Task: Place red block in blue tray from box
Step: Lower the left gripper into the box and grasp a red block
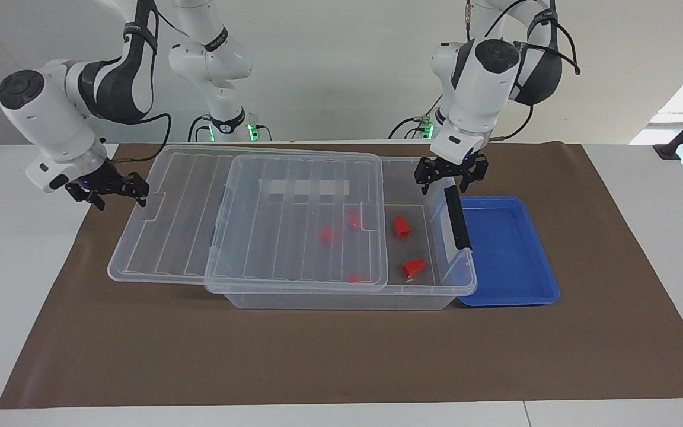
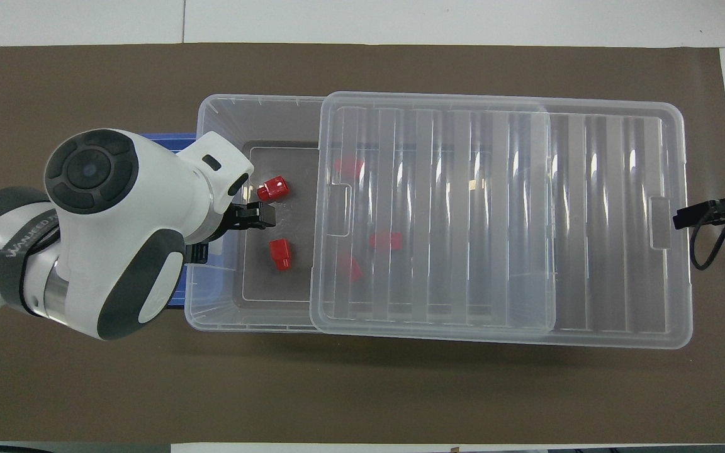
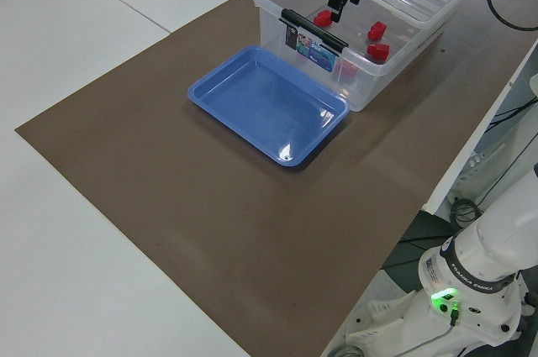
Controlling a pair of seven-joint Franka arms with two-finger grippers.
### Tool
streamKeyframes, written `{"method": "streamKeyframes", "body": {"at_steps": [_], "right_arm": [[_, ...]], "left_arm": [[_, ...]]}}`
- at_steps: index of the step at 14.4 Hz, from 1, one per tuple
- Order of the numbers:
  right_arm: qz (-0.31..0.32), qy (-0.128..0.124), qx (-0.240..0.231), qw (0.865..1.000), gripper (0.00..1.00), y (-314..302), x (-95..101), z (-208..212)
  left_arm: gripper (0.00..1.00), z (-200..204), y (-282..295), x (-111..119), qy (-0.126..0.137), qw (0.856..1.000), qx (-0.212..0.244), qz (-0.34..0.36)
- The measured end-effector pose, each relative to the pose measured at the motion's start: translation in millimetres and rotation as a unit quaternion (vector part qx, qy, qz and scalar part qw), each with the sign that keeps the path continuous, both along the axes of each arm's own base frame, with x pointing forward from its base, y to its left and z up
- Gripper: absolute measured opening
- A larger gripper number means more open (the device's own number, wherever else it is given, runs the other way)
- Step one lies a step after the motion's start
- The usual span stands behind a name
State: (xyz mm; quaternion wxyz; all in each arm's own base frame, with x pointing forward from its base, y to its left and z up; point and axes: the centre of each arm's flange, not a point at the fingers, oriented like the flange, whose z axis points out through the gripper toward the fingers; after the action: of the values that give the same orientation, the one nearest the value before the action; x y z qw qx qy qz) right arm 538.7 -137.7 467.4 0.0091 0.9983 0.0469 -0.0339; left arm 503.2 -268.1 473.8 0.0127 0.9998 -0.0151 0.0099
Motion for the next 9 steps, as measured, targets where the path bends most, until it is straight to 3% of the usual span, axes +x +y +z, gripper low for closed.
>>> {"method": "streamKeyframes", "body": {"at_steps": [9], "right_arm": [[0.01, 0.0, 0.001, 1.0, 1.0, -19.0, -5.0, 0.1]], "left_arm": [[0.99, -57.8, -24.6, -14.0, -0.002, 1.0, -0.003, 0.0]]}}
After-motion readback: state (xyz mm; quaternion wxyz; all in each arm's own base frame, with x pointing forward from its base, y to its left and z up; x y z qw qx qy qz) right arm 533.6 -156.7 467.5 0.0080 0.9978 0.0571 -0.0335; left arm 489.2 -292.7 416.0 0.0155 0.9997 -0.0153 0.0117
